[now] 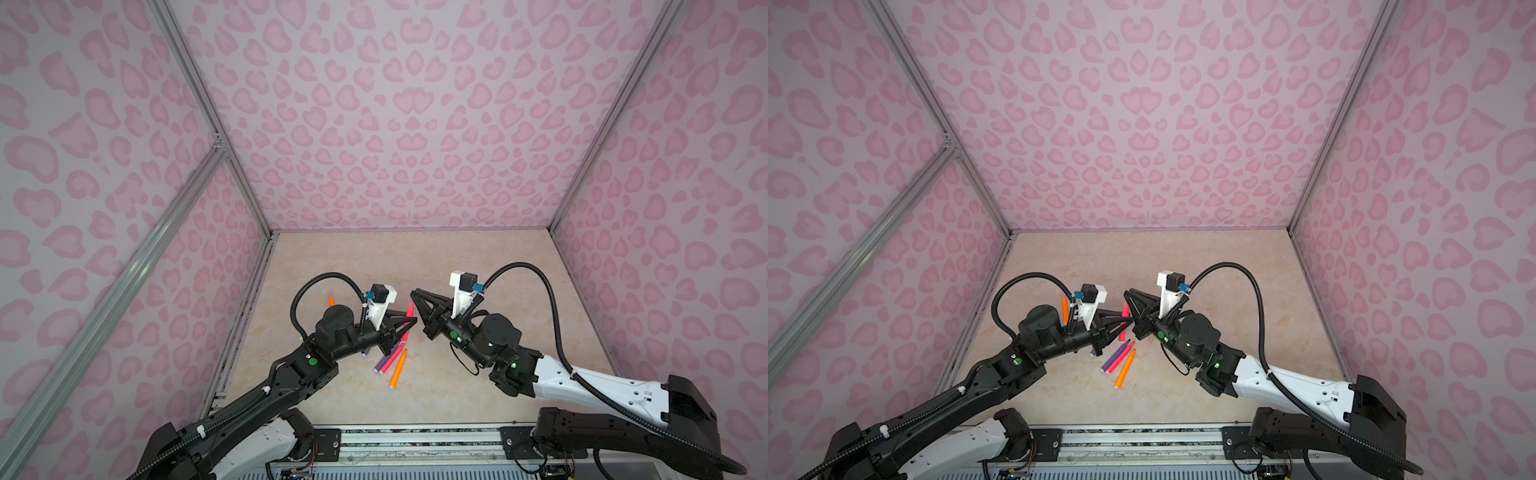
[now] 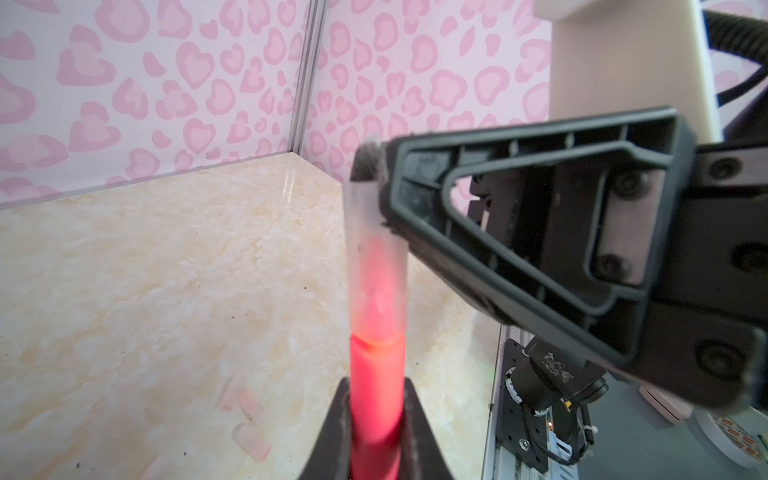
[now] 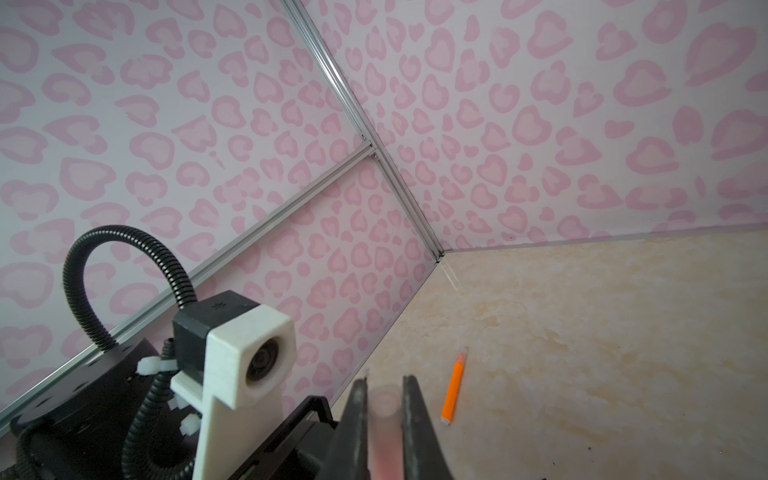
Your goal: Insert the pens into the pen caps
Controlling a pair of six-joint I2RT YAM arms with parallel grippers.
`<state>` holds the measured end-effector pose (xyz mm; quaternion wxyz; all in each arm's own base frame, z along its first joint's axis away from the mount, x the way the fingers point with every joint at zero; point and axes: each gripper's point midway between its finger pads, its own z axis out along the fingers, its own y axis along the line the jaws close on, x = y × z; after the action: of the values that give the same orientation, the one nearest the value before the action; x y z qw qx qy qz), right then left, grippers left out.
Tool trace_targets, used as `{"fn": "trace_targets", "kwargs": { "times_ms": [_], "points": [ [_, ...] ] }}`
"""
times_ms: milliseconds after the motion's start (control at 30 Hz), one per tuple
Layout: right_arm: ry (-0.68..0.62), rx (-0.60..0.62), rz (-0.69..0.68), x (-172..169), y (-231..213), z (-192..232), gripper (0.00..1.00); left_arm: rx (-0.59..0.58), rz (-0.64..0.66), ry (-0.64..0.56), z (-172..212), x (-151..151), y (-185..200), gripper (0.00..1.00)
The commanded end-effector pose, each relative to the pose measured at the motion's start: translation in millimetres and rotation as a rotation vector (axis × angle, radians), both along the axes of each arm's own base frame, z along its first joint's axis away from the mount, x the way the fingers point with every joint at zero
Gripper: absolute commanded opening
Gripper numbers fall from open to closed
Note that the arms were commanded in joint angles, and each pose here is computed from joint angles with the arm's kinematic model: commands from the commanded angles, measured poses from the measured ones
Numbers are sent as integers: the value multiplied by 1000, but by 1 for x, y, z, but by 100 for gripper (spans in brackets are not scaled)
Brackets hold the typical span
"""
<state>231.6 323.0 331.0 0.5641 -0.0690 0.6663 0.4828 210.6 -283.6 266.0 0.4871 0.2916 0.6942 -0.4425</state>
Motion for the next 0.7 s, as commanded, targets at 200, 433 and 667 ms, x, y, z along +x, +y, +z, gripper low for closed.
{"fn": "trace_targets", "kwargs": {
  "times_ms": [200, 433, 667],
  "points": [
    [-5, -29, 83, -17, 19, -10, 3, -46, 21, -65, 18, 2, 2, 3],
    [-5, -60, 39, -20, 9, -23, 15, -38, 62, -61, 17, 8, 6, 3],
    [20, -95, -6, -16, 2, -21, 53, 11, 117, -62, 11, 18, 10, 3]
  ]
}}
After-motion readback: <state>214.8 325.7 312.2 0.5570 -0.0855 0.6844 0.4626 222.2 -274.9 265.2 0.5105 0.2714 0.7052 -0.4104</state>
